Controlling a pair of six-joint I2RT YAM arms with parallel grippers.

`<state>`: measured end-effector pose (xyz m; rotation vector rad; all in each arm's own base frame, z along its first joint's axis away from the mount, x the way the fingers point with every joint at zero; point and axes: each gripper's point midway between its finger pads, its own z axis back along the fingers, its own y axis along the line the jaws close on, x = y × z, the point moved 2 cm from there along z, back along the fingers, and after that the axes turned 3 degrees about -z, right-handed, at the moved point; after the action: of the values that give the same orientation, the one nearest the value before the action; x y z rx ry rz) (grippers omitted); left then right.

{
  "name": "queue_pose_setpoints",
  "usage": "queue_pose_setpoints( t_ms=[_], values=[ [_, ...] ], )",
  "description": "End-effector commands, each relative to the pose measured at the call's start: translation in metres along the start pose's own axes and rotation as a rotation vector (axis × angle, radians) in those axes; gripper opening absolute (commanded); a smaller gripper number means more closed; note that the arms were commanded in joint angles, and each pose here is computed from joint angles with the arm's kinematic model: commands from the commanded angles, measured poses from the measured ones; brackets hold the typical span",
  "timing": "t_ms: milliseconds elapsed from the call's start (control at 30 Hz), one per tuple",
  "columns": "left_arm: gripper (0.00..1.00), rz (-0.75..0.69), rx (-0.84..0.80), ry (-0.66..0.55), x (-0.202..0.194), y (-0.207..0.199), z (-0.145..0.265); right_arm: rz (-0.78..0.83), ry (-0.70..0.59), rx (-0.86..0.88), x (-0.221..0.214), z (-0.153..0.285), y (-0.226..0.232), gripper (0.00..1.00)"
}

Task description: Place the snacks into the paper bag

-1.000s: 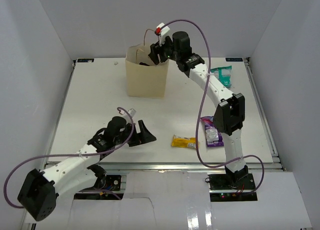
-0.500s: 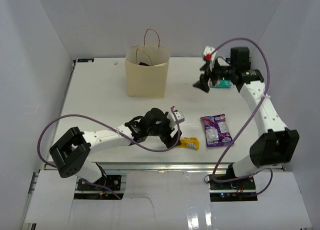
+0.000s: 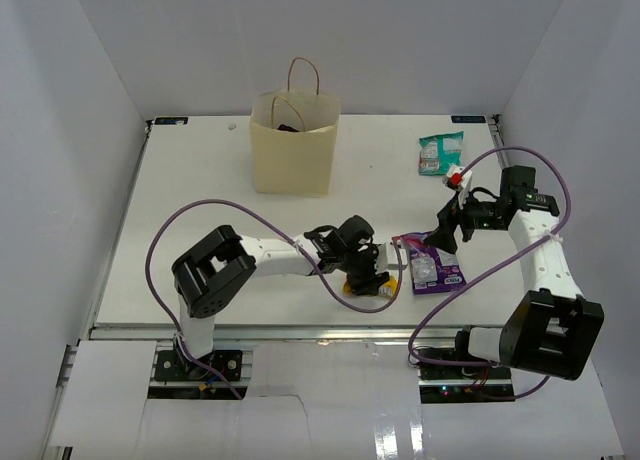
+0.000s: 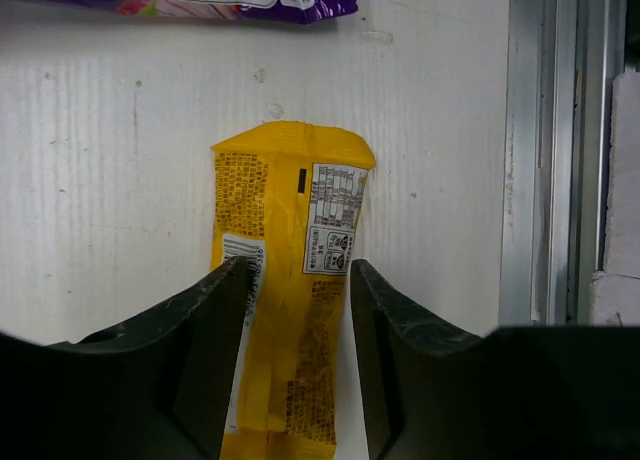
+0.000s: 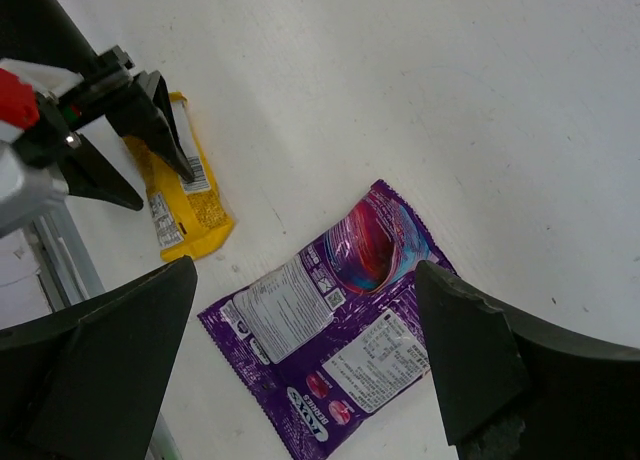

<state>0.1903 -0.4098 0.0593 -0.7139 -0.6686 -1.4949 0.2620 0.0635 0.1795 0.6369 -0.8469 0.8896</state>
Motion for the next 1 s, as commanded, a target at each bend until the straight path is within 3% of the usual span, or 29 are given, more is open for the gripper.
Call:
queue_pose_setpoints(
  t_ms=[0, 100, 267, 433, 533, 700, 767, 967],
  values=[
    [0.54, -0.02, -0.073, 0.025, 0.001, -0.011, -0.004, 0.01, -0.051, 0.021, 0.014, 0.004, 0.0, 0.95],
    [0.47, -0.016, -0.068, 0.06, -0.01, -0.015, -0.009, -0.021, -0.07, 0.029, 0.021, 0.006, -0.01, 0.96],
    [0.18, -0.004, 0.012, 0.073, -0.006, -0.005, -0.002, -0.073, -0.101, 0.066, 0.031, 0.006, -0.017, 0.97],
    [0.03, -0.01, 0.101, 0.059, 0.005, 0.007, 0.017, -0.073, -0.108, 0.055, 0.032, 0.009, -0.018, 0.97],
    [0.0, 0.022, 0.18, 0.013, 0.02, 0.026, 0.043, -0.073, -0.113, 0.047, 0.031, 0.012, -0.017, 0.97],
    [0.0, -0.006, 0.412, -0.197, 0.096, 0.091, 0.138, -0.064, -0.102, 0.032, 0.029, 0.013, -0.017, 0.97],
    [0.0, -0.065, 0.488, -0.293, 0.14, 0.113, 0.18, -0.072, -0.095, 0.029, 0.027, 0.012, -0.019, 0.98],
    [0.0, -0.157, 0.684, -0.431, 0.196, 0.184, 0.266, -0.094, -0.091, 0.042, 0.021, 0.009, -0.018, 0.98]
  ],
)
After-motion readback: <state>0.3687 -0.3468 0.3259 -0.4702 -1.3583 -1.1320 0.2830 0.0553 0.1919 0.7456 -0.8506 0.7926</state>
